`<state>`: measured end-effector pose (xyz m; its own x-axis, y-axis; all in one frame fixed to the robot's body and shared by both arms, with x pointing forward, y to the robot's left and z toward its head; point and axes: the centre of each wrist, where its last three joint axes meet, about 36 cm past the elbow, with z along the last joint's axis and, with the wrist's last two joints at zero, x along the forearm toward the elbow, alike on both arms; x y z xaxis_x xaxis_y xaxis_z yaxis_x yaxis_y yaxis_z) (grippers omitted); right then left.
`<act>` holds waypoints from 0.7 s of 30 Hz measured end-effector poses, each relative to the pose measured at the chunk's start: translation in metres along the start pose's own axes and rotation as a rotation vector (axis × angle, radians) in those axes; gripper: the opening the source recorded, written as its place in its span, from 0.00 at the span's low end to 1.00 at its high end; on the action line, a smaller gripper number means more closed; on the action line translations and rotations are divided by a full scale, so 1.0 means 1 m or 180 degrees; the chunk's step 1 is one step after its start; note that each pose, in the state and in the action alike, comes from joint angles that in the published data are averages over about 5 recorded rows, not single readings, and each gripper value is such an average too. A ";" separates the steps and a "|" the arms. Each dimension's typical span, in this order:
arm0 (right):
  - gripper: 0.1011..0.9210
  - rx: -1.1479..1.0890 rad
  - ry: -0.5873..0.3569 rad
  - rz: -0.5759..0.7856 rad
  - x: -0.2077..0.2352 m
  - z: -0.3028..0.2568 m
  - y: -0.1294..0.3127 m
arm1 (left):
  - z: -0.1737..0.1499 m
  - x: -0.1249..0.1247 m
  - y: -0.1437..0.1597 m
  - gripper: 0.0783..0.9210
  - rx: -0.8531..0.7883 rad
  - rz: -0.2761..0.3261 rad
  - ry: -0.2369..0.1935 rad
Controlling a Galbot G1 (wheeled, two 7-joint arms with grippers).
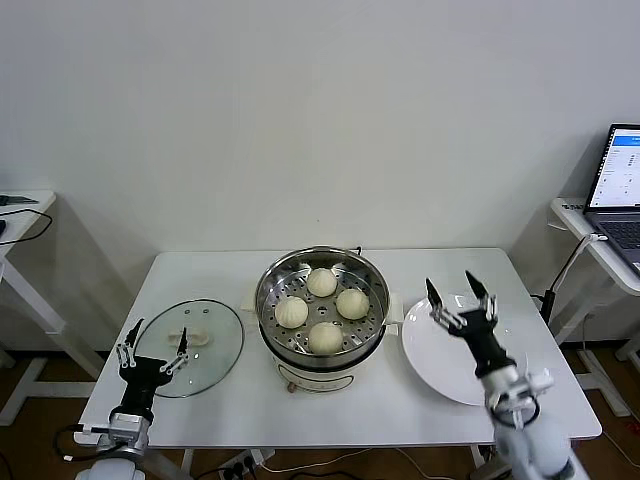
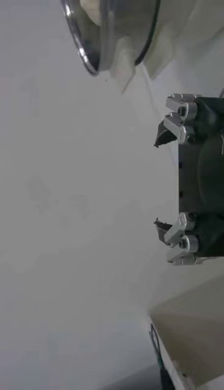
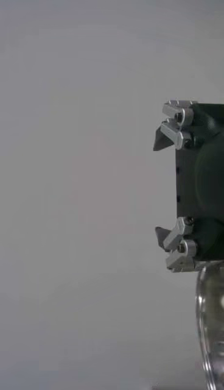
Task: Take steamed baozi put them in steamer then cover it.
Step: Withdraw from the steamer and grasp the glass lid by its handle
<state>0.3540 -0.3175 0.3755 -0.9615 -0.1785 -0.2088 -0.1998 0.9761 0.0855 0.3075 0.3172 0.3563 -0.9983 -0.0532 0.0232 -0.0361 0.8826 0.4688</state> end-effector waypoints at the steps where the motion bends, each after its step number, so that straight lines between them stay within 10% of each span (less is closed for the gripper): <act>1: 0.88 -0.0026 -0.0002 0.0054 0.006 0.004 0.004 | 0.004 0.000 0.000 0.88 -0.0137 -0.0015 -0.0021; 21: 0.88 -0.0234 0.0045 0.0519 0.056 0.045 0.050 | 0.091 -0.006 -0.003 0.88 -0.2985 0.0348 -0.0465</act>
<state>0.2983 -0.2736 0.3239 -0.9848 -0.0207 -0.1726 -0.0537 0.9807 0.1882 0.3090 0.3578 0.2744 -0.9921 0.1222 0.0282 0.0456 0.1418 0.9888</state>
